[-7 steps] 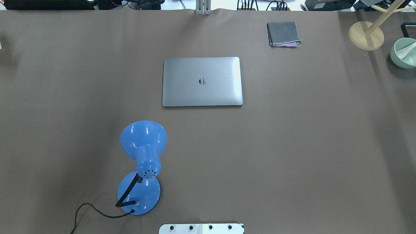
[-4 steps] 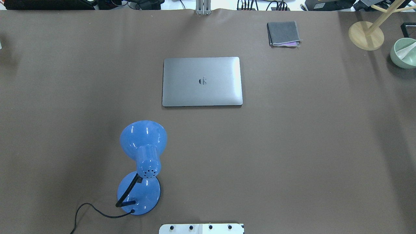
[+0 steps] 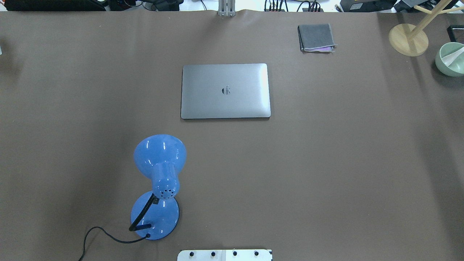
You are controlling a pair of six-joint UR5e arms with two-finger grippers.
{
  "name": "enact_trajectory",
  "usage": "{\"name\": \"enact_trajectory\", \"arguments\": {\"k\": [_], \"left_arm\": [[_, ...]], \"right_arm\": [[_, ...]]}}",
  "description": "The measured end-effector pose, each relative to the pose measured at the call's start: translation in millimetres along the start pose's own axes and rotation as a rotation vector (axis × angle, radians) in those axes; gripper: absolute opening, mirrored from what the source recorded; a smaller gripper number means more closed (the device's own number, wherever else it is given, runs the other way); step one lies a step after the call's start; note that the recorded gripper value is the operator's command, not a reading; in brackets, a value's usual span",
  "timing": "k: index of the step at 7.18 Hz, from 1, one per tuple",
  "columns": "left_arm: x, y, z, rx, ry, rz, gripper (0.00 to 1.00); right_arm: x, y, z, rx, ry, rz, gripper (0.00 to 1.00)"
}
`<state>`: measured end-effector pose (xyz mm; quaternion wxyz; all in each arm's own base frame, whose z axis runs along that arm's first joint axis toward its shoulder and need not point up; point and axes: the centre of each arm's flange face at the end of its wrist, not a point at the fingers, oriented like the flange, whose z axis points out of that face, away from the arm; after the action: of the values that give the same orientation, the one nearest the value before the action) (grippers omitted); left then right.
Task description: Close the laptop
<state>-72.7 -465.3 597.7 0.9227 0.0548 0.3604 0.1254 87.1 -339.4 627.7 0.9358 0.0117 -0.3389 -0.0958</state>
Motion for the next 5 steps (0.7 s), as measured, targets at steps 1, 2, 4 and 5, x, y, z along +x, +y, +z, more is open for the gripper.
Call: {"name": "enact_trajectory", "arguments": {"k": [1,2,4,5], "left_arm": [[0.6,-0.3,-0.3,0.001,0.000,0.001,0.99],[0.9,-0.5,-0.7,0.001,0.000,0.002,0.99],[1.6,-1.1,-1.3,0.003,0.000,0.003,0.99],[2.0,-1.3,-1.8,0.004,0.000,0.004,0.99]], "right_arm": [[-0.4,0.4,0.3,0.001,-0.006,0.001,1.00],[-1.1,1.1,0.9,0.002,-0.015,0.002,1.00],[-2.9,2.1,1.8,0.007,-0.037,0.003,1.00],[-3.3,2.2,1.9,0.008,-0.041,0.003,1.00]]}}
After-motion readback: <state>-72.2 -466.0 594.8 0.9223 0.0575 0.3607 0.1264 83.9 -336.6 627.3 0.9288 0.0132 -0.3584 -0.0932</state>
